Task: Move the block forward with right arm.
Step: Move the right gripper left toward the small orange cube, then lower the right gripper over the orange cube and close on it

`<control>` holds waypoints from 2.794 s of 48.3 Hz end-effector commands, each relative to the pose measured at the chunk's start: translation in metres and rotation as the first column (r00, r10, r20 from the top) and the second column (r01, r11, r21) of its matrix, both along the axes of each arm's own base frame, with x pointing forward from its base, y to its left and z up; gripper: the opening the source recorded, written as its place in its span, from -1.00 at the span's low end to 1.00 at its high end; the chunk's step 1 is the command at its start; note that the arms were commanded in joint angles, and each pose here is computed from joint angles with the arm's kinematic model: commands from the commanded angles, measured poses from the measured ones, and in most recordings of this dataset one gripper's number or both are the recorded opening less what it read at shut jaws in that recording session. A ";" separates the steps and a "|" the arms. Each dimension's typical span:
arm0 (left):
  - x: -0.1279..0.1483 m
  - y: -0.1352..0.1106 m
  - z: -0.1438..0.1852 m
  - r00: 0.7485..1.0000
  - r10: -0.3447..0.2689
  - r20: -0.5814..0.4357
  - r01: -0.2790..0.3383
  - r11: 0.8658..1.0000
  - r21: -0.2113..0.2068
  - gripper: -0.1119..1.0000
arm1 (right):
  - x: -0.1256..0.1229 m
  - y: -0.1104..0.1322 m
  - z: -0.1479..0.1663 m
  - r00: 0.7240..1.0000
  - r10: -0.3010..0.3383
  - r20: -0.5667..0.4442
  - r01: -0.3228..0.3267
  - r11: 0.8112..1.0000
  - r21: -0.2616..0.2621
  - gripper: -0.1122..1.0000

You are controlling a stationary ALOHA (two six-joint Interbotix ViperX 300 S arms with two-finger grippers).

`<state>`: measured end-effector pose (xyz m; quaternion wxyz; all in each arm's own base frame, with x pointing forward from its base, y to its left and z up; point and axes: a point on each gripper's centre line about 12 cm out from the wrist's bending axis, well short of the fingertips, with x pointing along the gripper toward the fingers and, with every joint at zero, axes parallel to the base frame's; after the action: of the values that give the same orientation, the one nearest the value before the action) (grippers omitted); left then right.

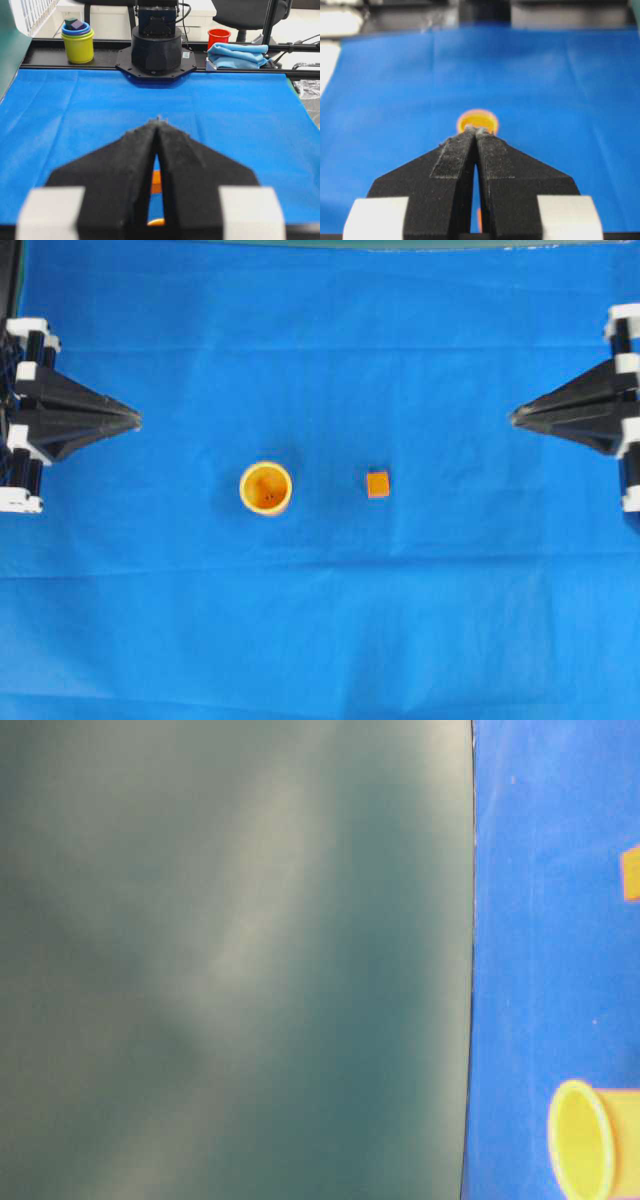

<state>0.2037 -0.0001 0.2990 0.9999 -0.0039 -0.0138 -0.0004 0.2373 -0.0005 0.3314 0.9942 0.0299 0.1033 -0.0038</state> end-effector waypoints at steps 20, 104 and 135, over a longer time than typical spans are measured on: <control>0.010 0.000 0.012 1.000 0.001 0.012 -0.001 1.000 0.000 -0.79 | 0.072 -0.007 -0.016 0.939 -0.030 -0.341 0.049 0.998 0.046 -0.79; 0.012 0.000 0.028 0.999 0.001 0.051 -0.001 1.000 0.000 -0.79 | 0.154 0.001 -0.162 0.738 0.000 -0.675 0.011 1.000 0.011 0.27; 0.011 0.000 0.032 0.998 0.001 0.060 -0.001 1.000 0.000 -0.79 | 0.162 -0.001 -0.192 0.709 -0.007 -0.705 -0.010 1.000 -0.019 0.35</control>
<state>0.2130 -0.0001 0.3183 0.9996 -0.0046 -0.0284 -0.0004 0.3910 -0.0012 0.1277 0.8688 0.0183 0.4946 -0.0163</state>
